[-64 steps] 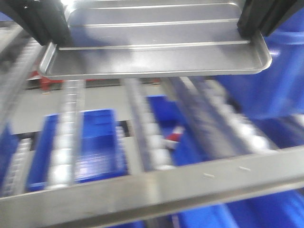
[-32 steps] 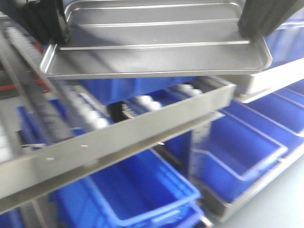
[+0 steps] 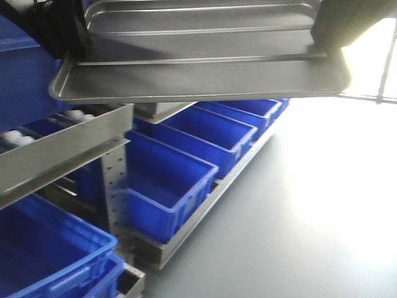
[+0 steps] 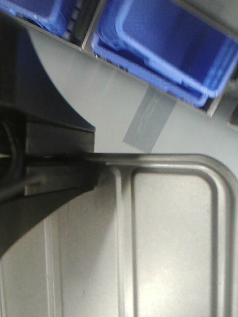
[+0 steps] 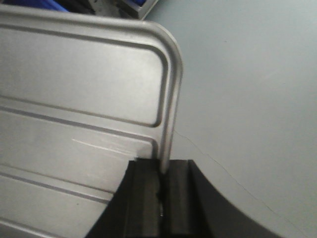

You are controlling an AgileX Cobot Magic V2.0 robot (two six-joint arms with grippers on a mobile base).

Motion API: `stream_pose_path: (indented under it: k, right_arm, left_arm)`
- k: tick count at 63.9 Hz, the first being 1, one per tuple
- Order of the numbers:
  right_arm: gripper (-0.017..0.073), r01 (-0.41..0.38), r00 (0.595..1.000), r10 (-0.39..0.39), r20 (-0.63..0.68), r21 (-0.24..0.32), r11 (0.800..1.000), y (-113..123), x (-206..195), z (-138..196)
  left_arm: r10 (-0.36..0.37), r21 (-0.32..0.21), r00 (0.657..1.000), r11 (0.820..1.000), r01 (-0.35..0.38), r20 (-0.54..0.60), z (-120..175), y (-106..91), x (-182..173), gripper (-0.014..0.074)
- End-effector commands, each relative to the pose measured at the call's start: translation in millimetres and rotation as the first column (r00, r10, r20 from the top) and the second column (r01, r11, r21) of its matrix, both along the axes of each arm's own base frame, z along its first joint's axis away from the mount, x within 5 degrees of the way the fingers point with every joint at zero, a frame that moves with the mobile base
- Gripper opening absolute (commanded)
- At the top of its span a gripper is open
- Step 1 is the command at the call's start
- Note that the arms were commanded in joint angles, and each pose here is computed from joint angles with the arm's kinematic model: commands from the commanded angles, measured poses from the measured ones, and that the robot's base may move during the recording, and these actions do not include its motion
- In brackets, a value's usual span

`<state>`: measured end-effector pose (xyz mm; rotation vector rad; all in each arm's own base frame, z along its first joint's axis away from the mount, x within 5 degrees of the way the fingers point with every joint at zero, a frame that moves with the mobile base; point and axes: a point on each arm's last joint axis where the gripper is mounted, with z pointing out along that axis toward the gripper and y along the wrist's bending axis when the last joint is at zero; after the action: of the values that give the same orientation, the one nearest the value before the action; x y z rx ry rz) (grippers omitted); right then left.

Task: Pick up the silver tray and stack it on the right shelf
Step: 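Hold the tray raised while the base drives to another shelf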

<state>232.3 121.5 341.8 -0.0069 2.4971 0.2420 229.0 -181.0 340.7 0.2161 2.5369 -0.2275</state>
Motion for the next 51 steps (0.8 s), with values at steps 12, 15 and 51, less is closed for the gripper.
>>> stream_pose_path:
  k: [12,15,51]
  right_arm:
    - [0.0058,-0.015,0.995,0.017,0.095,-0.019,1.000,-6.0,-2.2,20.5]
    - [0.0058,-0.015,0.995,0.017,0.095,-0.019,1.000,-6.0,-2.2,20.5]
    - [0.0058,-0.014,0.996,0.016,0.093,-0.021,1.000,-6.2,-2.4,20.3]
  left_arm:
    - [-0.009,-0.014,0.995,1.000,0.010,0.103,22.7,5.8,-2.1,-0.0094]
    - [-0.009,-0.014,0.995,1.000,0.010,0.103,22.7,5.8,-2.1,-0.0094]
    - [-0.008,-0.016,0.995,1.000,0.010,0.101,22.7,5.7,-2.2,-0.0094]
